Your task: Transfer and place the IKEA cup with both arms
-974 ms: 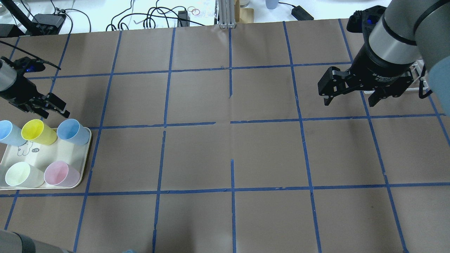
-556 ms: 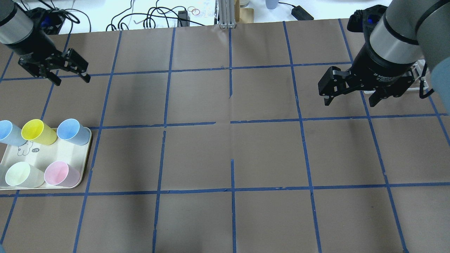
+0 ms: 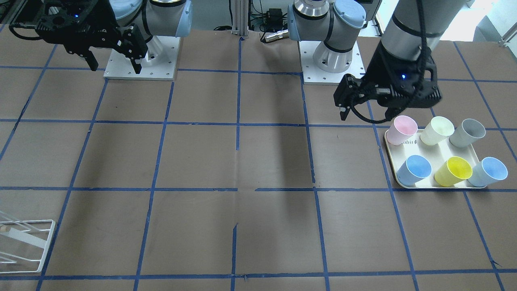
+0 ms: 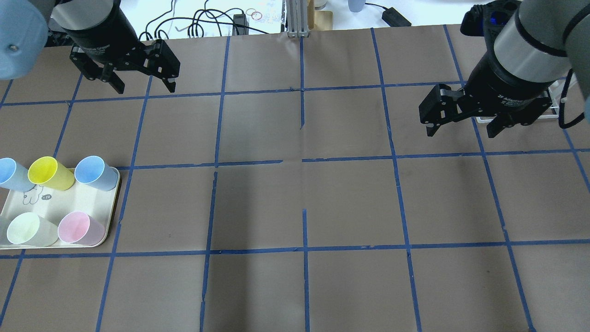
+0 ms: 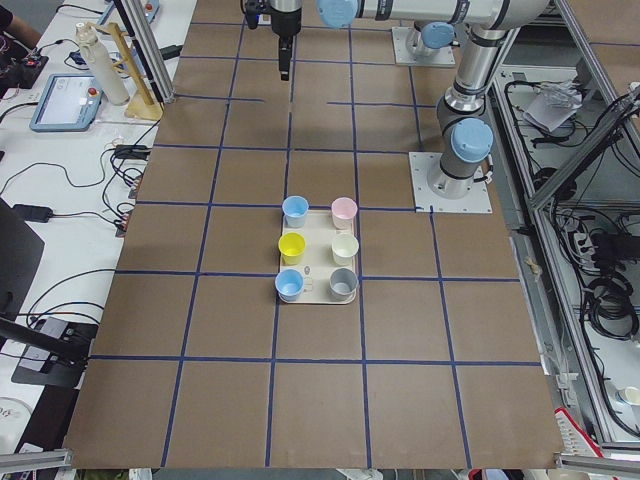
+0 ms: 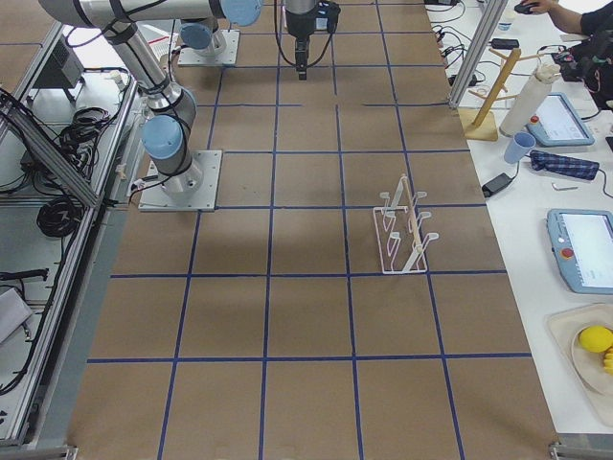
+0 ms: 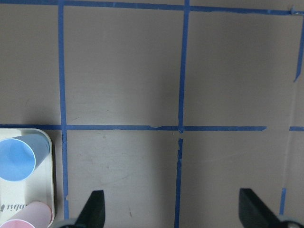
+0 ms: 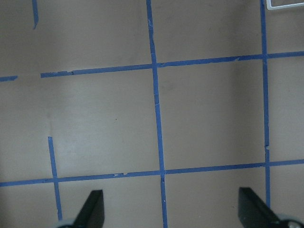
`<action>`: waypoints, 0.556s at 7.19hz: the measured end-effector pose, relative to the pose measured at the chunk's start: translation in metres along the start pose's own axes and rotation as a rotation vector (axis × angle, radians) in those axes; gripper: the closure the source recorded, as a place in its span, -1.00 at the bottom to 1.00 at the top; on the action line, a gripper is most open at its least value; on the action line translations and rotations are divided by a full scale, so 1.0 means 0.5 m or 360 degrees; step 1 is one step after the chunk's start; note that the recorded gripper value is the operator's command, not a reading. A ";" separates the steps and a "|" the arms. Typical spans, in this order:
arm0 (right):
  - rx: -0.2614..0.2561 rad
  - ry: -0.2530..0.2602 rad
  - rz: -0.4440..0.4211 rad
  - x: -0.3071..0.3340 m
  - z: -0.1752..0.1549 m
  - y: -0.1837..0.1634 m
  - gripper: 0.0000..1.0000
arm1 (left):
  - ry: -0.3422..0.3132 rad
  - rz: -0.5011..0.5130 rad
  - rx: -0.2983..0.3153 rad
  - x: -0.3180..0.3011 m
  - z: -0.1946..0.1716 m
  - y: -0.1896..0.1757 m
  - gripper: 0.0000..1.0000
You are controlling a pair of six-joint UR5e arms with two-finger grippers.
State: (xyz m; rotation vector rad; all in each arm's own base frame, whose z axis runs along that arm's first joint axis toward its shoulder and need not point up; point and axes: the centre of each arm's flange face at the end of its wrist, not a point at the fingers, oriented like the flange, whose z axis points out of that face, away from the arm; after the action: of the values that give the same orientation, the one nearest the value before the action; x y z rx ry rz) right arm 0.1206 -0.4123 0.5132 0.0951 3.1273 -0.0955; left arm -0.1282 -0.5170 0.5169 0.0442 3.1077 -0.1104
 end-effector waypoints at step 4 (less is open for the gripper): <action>-0.0042 -0.0007 -0.0039 -0.005 -0.003 0.018 -1.00 | 0.0033 -0.0021 -0.0058 0.003 -0.036 0.010 -1.00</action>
State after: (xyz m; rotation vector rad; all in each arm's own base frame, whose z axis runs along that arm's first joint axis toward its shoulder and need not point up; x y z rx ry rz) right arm 0.1237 -0.4036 0.5141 0.0565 3.1246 -0.0547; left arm -0.1299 -0.5105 0.5346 0.0245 3.1301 -0.0538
